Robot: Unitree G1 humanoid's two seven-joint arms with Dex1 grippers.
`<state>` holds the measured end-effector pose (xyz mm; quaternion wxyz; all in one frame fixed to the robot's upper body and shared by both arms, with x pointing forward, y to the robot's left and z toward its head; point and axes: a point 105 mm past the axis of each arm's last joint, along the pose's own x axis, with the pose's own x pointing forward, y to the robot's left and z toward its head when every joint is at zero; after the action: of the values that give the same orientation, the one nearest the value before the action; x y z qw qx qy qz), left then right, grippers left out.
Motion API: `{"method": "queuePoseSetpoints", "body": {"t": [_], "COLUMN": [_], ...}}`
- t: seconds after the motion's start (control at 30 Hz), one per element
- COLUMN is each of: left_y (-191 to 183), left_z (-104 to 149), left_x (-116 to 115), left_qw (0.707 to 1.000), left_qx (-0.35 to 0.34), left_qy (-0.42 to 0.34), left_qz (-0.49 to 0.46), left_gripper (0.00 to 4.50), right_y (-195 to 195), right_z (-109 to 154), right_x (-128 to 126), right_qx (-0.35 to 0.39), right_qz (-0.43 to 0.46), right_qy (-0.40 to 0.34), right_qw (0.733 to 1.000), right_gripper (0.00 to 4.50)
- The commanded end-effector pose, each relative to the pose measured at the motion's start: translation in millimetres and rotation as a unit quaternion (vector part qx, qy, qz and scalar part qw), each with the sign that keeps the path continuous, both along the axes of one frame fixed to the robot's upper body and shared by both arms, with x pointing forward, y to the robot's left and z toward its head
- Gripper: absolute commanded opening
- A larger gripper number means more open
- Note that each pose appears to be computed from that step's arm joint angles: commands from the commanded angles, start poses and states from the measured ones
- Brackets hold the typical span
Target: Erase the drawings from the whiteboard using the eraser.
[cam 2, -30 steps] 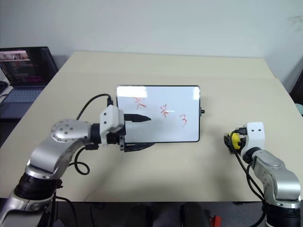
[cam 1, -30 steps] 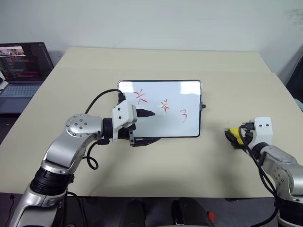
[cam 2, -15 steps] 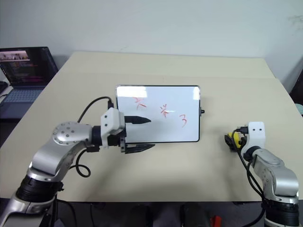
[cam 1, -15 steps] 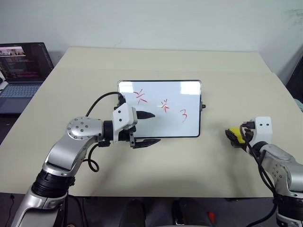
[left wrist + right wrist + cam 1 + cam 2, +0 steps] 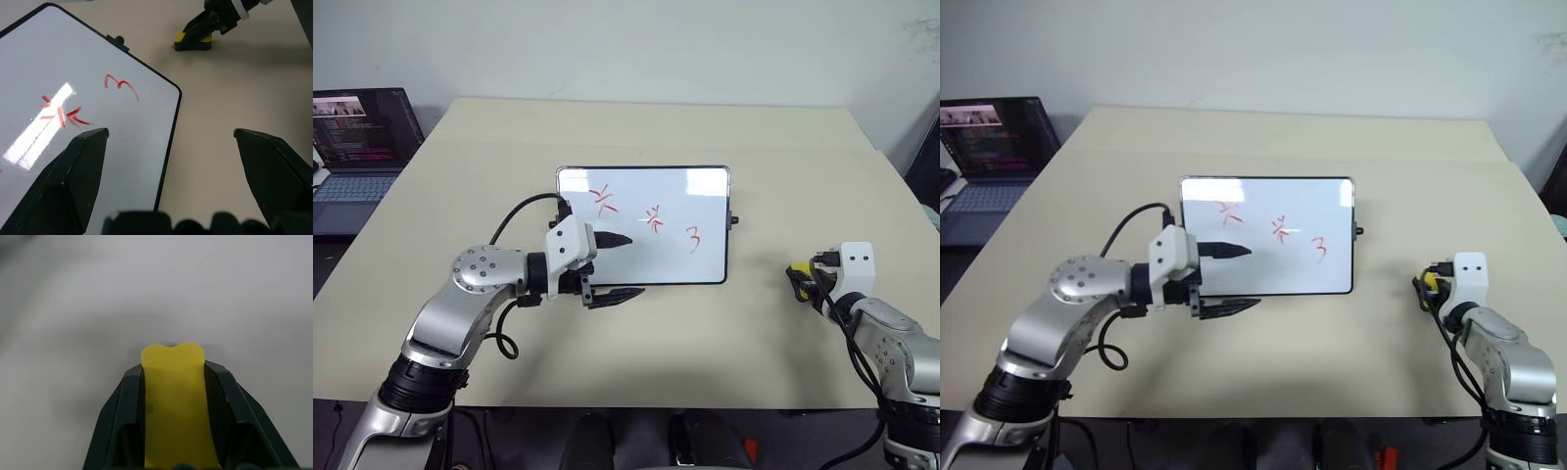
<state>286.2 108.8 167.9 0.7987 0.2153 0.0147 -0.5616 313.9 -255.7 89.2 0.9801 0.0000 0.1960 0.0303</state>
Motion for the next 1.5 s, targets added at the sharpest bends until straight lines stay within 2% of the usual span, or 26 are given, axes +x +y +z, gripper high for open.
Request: {"method": "queuePoseSetpoints", "body": {"t": [0.03,0.2,0.3,0.4,0.6,0.8,0.87,1.07,1.33,1.5], "left_y": [4,19,31,51,73,92,94,91,77,71], "left_z": [14,10,9,16,32,25,23,24,31,33], "left_x": [-3,-3,-1,11,22,23,24,27,27,25], "left_qw": [0.999,0.992,0.984,0.968,0.944,0.928,0.927,0.93,0.949,0.957], "left_qx": [-0.029,-0.076,-0.089,-0.109,-0.149,-0.139,-0.136,-0.132,-0.128,-0.125], "left_qy": [-0.016,0.005,0.007,-0.005,-0.017,-0.007,-0.004,-0.001,-0.005,-0.003], "left_qz": [0.021,0.103,0.156,0.224,0.294,0.344,0.351,0.342,0.287,0.261], "left_gripper": [4.5,4.5,4.5,4.5,4.5,4.5,4.5,4.5,4.5,4.5], "right_y": [-2,21,53,90,143,196,219,274,302,306], "right_z": [24,44,59,66,82,101,108,129,138,142], "right_x": [1,-10,-18,-22,-11,7,14,37,62,74], "right_qx": [-0.031,-0.066,-0.088,-0.105,-0.127,-0.181,-0.204,-0.242,-0.278,-0.286], "right_qz": [0.009,0.073,0.146,0.225,0.313,0.383,0.402,0.434,0.435,0.418], "right_qy": [-0.046,-0.089,-0.126,-0.147,-0.195,-0.258,-0.282,-0.321,-0.332,-0.337], "right_qw": [0.998,0.991,0.977,0.957,0.921,0.868,0.847,0.806,0.79,0.794], "right_gripper": [1.3,1.3,1.3,1.3,1.3,1.3,1.3,1.3,1.3,1.3]}}
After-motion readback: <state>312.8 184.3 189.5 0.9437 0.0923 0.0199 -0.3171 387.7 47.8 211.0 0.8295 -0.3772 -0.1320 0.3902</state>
